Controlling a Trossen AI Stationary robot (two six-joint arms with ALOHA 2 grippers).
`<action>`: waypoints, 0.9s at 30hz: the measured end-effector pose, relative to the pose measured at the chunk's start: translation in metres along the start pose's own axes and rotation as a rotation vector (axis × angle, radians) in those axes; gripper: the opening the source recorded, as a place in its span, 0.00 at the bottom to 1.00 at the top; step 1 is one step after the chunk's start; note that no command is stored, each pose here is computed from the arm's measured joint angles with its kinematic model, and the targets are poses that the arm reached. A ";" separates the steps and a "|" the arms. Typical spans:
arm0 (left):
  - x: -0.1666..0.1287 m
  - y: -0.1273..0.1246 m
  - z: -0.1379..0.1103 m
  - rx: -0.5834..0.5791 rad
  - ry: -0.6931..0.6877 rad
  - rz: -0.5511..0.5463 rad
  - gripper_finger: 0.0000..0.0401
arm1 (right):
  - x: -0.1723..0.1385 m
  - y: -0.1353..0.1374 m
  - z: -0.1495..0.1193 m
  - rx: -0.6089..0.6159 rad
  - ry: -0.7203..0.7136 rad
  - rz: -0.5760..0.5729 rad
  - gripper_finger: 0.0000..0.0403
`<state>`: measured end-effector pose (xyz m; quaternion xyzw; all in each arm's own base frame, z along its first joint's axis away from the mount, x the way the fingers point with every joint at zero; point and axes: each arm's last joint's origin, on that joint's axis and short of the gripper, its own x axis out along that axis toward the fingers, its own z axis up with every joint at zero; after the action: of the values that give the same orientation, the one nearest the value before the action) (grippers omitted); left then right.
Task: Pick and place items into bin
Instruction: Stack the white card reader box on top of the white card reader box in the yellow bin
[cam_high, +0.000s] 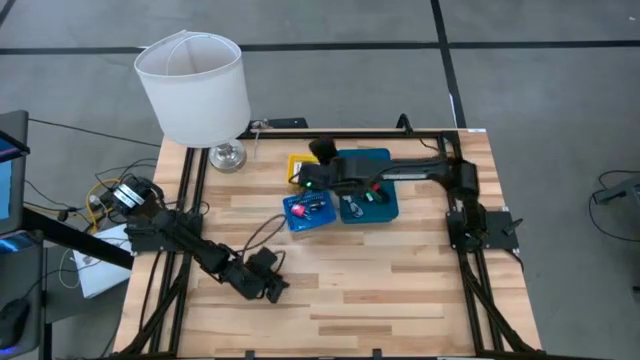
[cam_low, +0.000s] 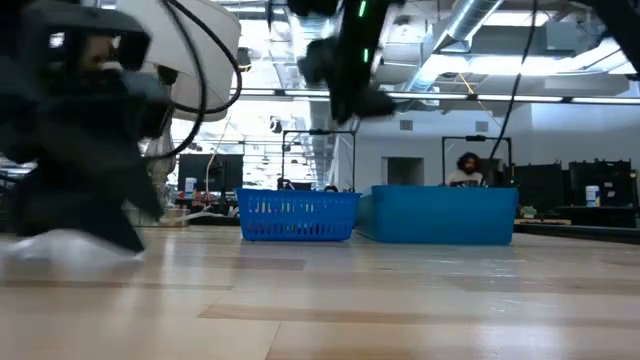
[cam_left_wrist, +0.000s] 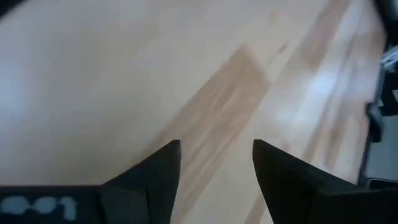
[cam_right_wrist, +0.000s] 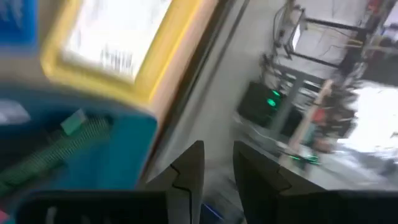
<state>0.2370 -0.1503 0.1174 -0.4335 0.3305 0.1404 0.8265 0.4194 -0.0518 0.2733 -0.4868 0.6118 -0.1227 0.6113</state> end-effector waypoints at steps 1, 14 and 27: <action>-0.006 -0.003 0.005 0.030 -0.010 -0.005 0.47 | -0.013 -0.008 -0.006 0.077 -0.047 0.009 0.19; -0.129 -0.036 0.070 0.459 -0.655 -0.036 0.47 | -0.167 -0.056 -0.116 0.986 -0.776 0.487 0.19; -0.240 -0.008 0.085 0.711 -0.890 0.075 0.47 | -0.258 -0.009 -0.102 0.813 -1.106 0.737 0.19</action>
<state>0.0989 -0.0729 0.3176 -0.0160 -0.0075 0.2188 0.9756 0.2776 0.0909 0.4653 0.0196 0.2473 0.1344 0.9594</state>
